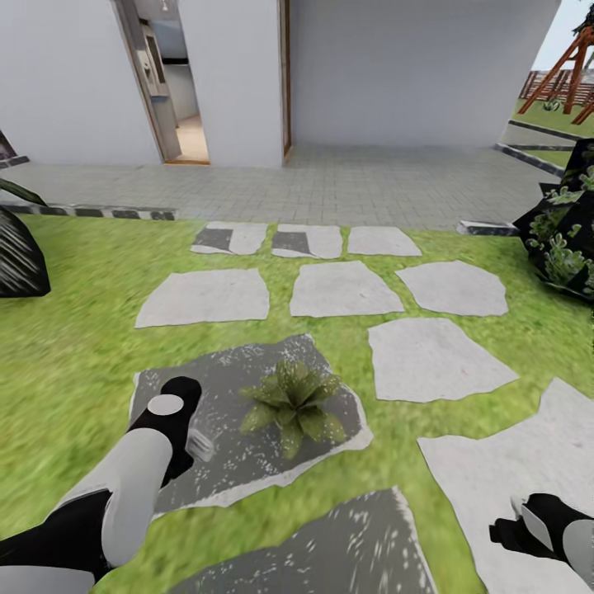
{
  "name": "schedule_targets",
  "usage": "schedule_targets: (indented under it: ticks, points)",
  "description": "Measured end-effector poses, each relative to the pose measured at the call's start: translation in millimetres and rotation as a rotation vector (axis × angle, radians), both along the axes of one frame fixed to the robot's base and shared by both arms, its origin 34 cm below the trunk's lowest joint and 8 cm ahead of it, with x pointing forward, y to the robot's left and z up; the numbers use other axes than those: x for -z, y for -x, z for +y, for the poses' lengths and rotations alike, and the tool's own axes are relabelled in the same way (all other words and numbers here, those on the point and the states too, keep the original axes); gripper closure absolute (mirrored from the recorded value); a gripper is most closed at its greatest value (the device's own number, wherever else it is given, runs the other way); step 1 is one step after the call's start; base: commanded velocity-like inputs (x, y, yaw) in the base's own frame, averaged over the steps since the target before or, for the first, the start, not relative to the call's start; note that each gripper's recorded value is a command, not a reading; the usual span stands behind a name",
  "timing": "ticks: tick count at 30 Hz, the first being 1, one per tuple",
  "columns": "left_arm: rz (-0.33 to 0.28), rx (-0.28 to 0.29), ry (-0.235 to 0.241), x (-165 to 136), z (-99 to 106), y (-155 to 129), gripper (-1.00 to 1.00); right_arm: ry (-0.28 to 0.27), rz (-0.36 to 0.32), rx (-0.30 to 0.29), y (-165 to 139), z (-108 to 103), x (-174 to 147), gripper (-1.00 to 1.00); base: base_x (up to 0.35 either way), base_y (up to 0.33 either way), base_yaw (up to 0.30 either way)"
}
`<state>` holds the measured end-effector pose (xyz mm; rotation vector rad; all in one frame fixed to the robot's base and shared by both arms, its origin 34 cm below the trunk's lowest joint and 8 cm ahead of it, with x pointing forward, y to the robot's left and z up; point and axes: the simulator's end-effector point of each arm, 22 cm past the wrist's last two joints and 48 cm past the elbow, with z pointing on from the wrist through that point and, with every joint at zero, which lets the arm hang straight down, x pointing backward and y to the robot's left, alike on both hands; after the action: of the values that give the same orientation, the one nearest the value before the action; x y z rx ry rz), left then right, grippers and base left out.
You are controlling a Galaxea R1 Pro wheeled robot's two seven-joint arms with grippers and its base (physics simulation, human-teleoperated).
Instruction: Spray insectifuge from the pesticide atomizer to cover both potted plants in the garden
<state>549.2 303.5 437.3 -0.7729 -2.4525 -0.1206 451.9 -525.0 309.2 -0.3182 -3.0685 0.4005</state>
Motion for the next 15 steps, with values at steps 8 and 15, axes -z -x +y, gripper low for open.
schedule_targets:
  ticks: [8, 15]
  points:
    - [-0.001, 0.003, 0.002, -0.1, -1.7, -0.4, 1.0, -0.004, -0.002, 0.003, -0.6, 2.0, 0.6, -1.0, -0.34, 0.0, 0.0]
    - [-0.003, 0.004, 0.004, -0.5, -2.6, -1.3, 1.0, -0.004, -0.004, 0.003, -1.1, 2.1, 0.5, -1.0, -0.34, 0.0, 0.0]
